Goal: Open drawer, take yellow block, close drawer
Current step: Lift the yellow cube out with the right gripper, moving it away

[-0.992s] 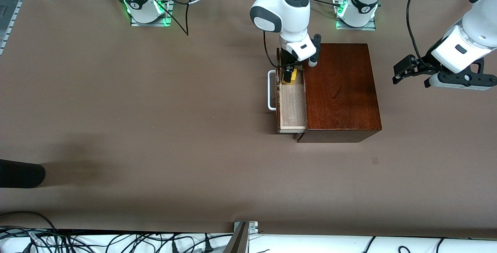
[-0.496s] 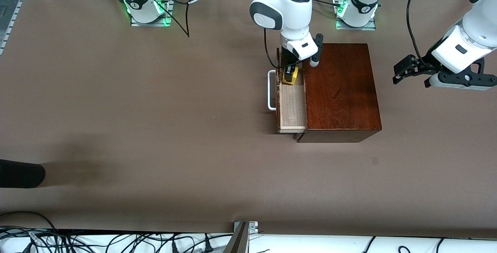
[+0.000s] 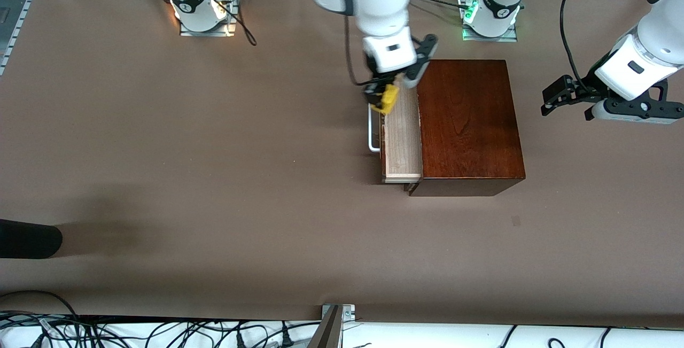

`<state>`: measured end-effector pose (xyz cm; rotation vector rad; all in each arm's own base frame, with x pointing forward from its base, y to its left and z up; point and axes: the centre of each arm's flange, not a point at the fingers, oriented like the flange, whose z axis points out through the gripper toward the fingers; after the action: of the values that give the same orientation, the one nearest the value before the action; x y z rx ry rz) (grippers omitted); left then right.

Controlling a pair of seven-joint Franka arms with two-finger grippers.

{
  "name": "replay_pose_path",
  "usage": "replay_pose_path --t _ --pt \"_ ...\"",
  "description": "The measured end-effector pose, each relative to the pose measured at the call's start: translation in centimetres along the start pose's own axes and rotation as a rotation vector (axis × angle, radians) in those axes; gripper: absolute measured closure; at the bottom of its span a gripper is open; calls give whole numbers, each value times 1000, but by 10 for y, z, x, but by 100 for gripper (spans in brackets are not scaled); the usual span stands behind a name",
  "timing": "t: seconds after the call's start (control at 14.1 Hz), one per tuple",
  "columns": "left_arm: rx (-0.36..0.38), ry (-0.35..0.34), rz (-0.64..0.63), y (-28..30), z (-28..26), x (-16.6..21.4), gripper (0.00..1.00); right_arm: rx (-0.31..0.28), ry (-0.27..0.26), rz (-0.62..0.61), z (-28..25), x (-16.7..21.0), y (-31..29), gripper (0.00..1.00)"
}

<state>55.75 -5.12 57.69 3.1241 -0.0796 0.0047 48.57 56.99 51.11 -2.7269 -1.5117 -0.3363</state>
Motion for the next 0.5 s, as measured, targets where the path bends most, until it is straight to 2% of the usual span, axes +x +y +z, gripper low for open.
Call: replay_pose_path --t 0.28,0.5 --pt "-2 -37 20 9 3 -5 0 1 3 229 -69 -62 151 44" --pt "-43 -88 162 58 3 -15 0 28 -43 374 -85 -137 242 44"
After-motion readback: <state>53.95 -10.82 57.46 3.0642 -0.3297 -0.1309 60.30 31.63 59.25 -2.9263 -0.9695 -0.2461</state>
